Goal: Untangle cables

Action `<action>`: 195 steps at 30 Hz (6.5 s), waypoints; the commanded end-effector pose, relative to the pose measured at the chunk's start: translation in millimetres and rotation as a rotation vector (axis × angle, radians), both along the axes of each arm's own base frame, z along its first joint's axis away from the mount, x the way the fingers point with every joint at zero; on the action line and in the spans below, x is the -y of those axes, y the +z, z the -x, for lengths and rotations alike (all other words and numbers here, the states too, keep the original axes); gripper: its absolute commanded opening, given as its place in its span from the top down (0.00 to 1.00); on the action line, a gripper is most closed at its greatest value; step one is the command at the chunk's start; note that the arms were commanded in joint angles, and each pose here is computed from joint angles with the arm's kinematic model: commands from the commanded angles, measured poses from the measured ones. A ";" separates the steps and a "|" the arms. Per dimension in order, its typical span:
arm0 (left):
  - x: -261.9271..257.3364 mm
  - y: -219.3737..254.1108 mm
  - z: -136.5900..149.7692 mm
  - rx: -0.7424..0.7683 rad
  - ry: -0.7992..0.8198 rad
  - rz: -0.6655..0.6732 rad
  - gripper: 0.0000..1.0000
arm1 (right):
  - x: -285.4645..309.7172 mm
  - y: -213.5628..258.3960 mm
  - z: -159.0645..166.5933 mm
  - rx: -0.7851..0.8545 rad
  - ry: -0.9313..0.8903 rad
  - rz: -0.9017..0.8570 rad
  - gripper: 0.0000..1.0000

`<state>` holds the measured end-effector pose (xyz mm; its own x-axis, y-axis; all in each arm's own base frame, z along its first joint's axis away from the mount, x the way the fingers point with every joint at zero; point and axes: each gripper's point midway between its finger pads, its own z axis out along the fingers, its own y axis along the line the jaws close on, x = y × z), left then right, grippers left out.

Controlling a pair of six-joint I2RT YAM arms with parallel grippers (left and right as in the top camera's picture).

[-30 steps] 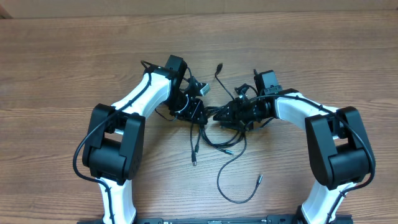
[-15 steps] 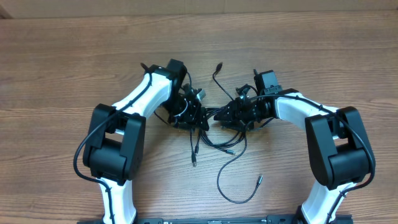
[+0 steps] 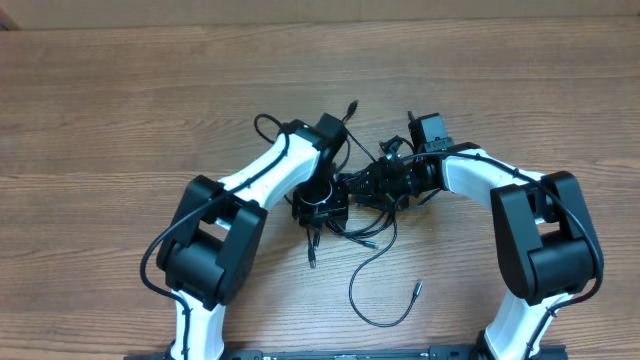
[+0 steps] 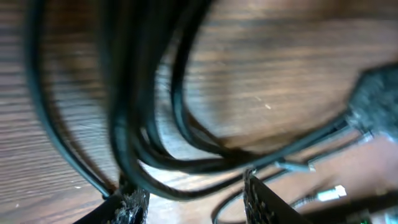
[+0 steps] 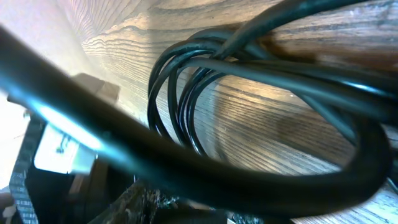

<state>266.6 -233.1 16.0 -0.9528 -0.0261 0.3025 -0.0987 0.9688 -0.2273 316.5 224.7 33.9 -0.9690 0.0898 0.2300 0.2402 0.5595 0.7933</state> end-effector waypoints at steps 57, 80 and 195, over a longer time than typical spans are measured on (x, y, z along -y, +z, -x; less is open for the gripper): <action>-15.1 88.0 -70.6 0.341 -0.558 0.136 0.96 | 9.9 -13.8 -3.0 -0.215 -0.192 0.096 0.60; 23.1 115.6 -58.9 0.256 -0.366 0.455 0.96 | -23.1 24.4 -22.1 -0.036 -0.084 -0.135 0.60; -41.9 62.4 -70.0 0.255 -0.370 0.277 0.96 | 243.2 -15.0 -34.6 -0.182 -0.697 0.309 0.03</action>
<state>332.9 -191.5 73.4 -0.9305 0.3638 0.0427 0.3052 0.8346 -0.4585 365.7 13.8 41.5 -0.6383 0.6629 0.3914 0.6820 0.2511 0.6869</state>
